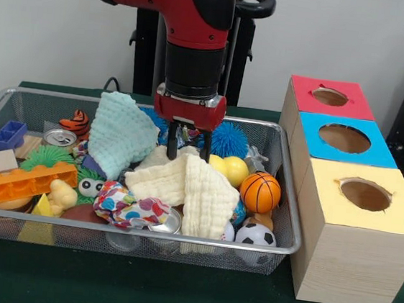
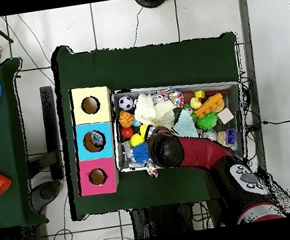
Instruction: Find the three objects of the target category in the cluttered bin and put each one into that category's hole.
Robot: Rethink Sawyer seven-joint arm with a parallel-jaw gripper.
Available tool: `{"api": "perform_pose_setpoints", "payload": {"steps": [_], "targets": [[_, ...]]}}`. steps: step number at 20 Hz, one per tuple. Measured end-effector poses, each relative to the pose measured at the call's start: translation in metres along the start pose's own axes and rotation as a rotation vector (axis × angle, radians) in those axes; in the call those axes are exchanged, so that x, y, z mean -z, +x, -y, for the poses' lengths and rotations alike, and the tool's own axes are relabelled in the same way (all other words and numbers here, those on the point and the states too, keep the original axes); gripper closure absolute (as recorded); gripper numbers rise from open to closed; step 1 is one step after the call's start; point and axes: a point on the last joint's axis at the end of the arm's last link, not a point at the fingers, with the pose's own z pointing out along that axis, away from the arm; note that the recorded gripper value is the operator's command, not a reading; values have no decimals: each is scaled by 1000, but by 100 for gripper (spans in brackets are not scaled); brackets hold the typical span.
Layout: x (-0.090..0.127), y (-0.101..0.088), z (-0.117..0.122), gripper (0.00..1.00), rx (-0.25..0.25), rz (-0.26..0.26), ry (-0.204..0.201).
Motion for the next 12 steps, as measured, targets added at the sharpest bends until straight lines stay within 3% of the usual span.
{"api": "perform_pose_setpoints", "payload": {"steps": [12], "targets": [[-2, -2, 6, 0, -10, 0, 0]]}}
